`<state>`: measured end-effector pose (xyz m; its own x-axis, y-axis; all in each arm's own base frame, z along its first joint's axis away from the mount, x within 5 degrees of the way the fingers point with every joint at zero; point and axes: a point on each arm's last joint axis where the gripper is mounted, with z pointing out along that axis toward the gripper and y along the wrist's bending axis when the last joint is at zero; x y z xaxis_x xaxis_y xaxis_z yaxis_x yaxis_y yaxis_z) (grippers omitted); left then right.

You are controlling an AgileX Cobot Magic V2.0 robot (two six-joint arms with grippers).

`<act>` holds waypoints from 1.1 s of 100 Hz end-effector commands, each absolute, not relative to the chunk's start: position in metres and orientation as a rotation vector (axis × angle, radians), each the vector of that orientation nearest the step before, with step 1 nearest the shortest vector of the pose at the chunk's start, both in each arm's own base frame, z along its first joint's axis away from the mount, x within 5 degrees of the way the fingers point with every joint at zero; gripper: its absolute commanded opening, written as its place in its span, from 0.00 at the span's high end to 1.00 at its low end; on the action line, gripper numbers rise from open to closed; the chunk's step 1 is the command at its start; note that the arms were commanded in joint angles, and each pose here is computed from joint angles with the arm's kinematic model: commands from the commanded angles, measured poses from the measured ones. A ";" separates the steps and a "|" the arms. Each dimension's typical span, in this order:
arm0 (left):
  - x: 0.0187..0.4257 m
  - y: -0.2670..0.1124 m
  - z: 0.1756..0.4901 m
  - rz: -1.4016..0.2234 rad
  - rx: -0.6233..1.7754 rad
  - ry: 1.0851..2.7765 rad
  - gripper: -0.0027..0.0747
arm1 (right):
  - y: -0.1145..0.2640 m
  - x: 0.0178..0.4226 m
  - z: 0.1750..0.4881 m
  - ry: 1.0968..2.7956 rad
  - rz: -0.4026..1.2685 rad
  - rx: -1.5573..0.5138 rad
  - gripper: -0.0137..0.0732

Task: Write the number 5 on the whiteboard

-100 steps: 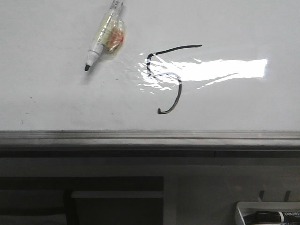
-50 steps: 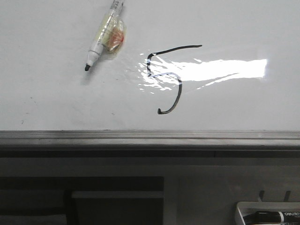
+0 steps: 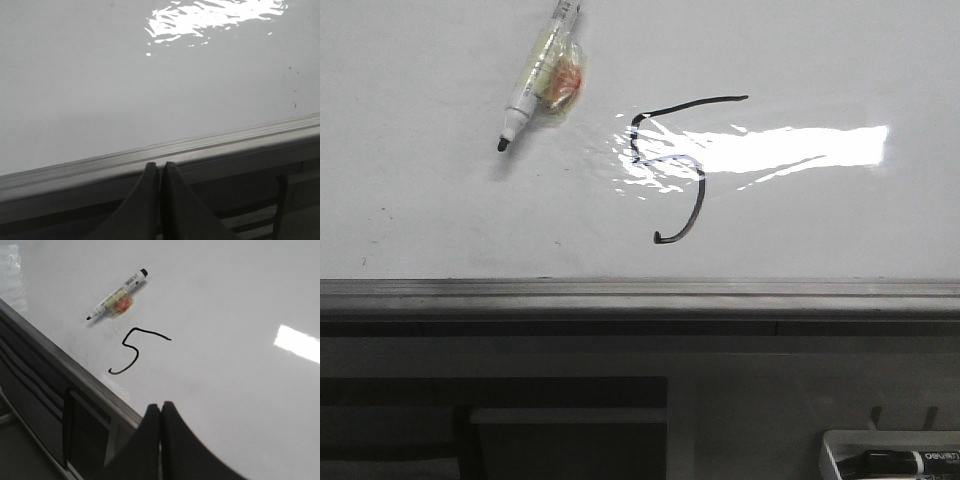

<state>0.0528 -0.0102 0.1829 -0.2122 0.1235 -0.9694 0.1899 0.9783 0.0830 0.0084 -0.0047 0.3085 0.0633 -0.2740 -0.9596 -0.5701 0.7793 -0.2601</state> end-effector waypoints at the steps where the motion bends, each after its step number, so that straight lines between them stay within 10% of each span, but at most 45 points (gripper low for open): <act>1: 0.053 -0.010 0.185 -0.068 0.203 1.711 0.99 | -0.003 0.010 0.321 1.462 0.253 -0.680 0.91; 38: 0.053 -0.010 0.185 -0.068 0.203 1.711 0.99 | 0.003 0.019 0.300 1.524 0.193 -0.654 0.91; 65: 0.053 -0.010 0.185 -0.068 0.203 1.711 0.99 | 0.009 0.048 0.252 1.416 0.012 -0.249 0.91; 110: 0.053 -0.010 0.185 -0.068 0.203 1.711 0.99 | -0.001 0.053 0.173 1.818 -0.068 -0.076 0.91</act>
